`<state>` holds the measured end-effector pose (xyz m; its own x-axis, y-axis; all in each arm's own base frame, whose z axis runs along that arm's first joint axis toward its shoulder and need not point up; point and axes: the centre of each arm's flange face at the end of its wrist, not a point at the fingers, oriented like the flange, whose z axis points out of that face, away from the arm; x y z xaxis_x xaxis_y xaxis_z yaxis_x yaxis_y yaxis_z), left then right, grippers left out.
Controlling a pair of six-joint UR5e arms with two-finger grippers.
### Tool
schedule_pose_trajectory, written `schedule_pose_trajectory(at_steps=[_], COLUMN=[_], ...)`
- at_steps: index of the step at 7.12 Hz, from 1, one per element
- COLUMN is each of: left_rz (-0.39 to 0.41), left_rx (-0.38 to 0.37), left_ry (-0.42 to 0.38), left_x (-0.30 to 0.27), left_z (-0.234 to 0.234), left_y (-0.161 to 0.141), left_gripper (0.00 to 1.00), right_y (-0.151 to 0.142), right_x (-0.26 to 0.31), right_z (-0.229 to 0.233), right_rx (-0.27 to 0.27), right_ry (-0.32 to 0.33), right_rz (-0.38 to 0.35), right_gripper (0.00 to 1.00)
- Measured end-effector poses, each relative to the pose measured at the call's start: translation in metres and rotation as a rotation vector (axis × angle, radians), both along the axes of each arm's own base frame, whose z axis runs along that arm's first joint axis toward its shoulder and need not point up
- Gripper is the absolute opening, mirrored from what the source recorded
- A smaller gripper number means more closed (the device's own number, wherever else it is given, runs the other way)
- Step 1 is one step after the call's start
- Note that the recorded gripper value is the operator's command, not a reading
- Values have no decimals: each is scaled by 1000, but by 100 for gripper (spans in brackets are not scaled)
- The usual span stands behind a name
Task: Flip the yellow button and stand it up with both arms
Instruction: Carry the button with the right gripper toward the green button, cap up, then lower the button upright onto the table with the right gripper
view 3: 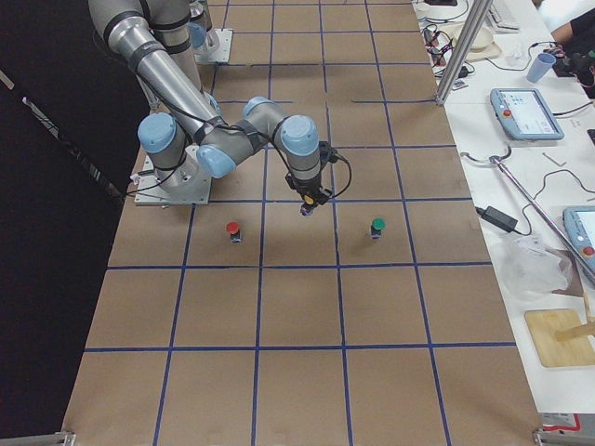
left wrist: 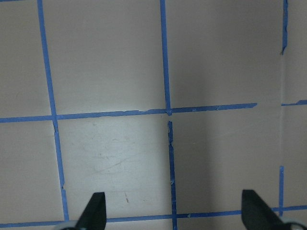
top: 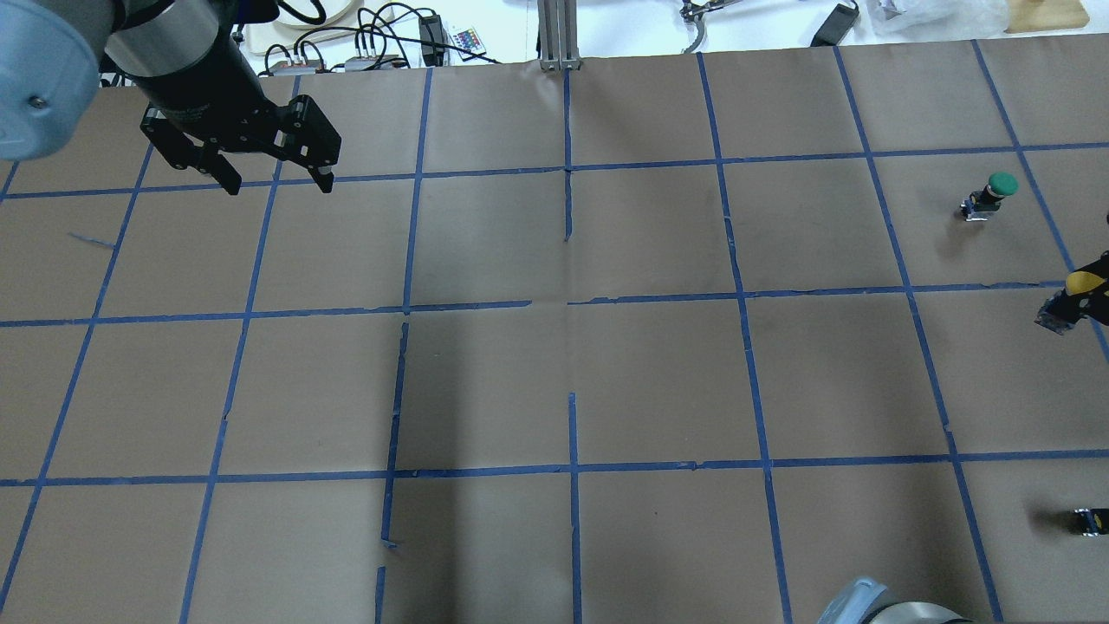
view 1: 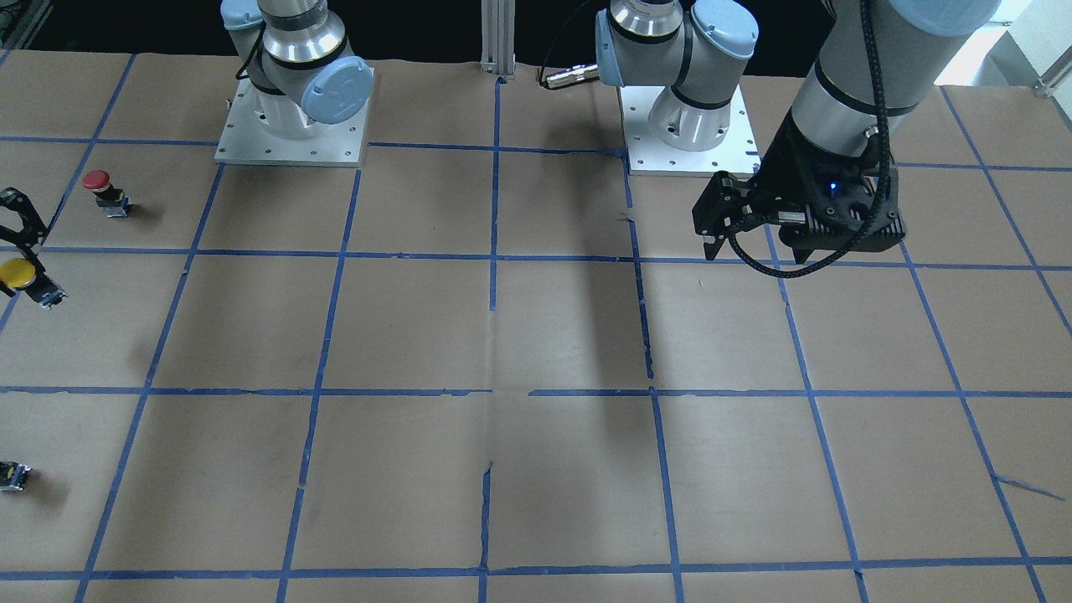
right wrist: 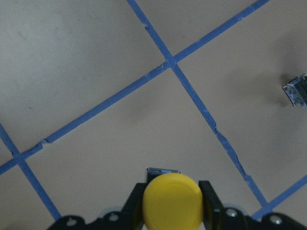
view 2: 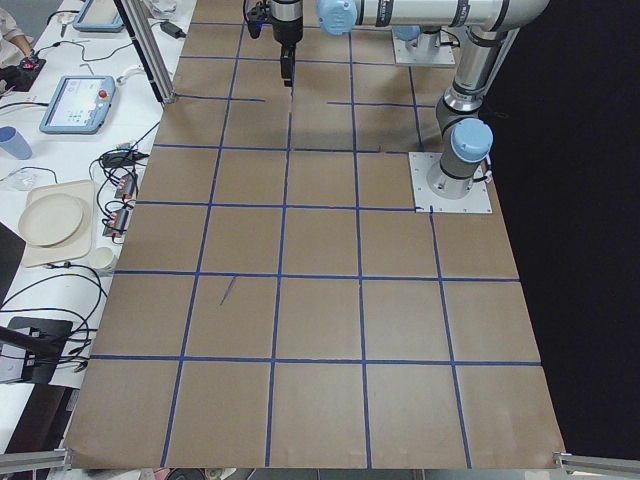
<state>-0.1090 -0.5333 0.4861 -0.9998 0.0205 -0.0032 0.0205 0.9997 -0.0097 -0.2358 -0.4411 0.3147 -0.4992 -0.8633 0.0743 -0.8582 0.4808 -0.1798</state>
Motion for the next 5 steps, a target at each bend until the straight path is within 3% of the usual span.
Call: schedule_pose_trajectory(at_steps=[3, 5], left_rz=[16, 25], left_rx=[-42, -54], left_ry=[-3, 0], left_x=[1, 0], left_z=[-16, -21], left_y=[-23, -29], left_gripper=[100, 100], right_y=[4, 2], right_x=[-6, -19], right_z=[-22, -43], right_rx=[-52, -53], right_ry=[17, 16], right_rz=[217, 290], right_gripper=[4, 4])
